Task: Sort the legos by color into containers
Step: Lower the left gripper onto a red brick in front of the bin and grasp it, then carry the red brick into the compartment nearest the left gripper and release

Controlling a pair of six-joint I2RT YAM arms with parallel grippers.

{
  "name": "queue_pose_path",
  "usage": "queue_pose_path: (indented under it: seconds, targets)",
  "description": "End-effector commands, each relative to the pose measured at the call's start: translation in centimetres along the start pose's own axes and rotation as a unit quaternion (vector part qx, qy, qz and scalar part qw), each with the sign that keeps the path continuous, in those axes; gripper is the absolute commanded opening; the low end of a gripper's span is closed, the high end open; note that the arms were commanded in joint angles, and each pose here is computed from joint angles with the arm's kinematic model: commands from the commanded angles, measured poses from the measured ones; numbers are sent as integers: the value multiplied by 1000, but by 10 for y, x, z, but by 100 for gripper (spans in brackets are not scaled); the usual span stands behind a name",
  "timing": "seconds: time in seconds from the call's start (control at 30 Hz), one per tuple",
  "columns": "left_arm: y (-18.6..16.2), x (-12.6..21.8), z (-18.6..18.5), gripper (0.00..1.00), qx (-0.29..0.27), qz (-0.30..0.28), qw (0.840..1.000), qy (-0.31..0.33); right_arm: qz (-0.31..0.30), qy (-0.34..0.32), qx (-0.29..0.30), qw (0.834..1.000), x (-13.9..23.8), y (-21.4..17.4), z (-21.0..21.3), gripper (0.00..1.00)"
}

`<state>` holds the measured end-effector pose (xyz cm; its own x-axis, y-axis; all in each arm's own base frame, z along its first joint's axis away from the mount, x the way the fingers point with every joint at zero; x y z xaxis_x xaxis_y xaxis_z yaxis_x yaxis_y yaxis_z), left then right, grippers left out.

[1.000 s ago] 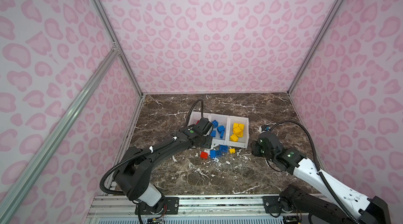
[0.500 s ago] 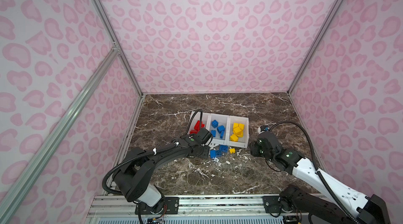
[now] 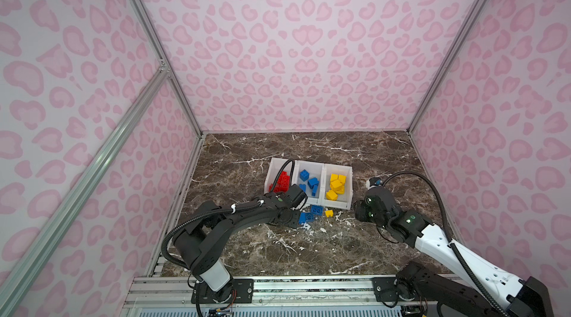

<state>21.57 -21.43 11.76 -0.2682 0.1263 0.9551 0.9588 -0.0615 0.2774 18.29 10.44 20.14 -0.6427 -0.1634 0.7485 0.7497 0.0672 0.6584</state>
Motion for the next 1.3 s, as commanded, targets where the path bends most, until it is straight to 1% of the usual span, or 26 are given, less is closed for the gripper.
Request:
queue_pose_path:
  seconds: [0.0,0.27,0.4,0.6,0.73,0.9,1.0,1.1,1.27]
  targets:
    - [5,0,-4,55,-7,-12,1000,-1,2,-4,-2,1000,0,-2,-1,55]
    - [3,-5,-4,48,-10,-9,1000,2,3,-4,-2,1000,1,-2,-1,55]
    - [3,-3,-4,47,-10,-11,1000,2,2,-6,-3,1000,2,-2,-1,55]
    - [15,15,-5,45,-16,-33,999,-2,1,-5,-3,1000,4,-1,-1,55]
    - [41,40,-2,45,-4,-69,997,-20,0,-7,-1,1000,6,0,-2,55]
    - [91,73,9,45,10,-128,991,-26,-3,-5,0,1000,7,2,-1,55]
    - [122,74,18,45,16,-141,990,-19,-1,-3,0,1000,5,3,1,54]
    - [152,65,29,45,31,-138,990,0,3,-1,6,1000,4,4,5,54]
    - [173,46,40,45,46,-125,991,3,10,1,15,1000,2,6,10,55]
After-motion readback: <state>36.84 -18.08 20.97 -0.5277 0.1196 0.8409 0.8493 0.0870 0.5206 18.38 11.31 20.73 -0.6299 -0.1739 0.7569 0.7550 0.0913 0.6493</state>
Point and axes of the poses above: each gripper's point midway between its finger pads, its own x axis back along the fingers, its own z axis along the line the jaws close on, y = z × x, the point moved 10 cm from there along x, back along the fingers, and after that the axes turned 13 degrees about x, right-handed, at the moved point
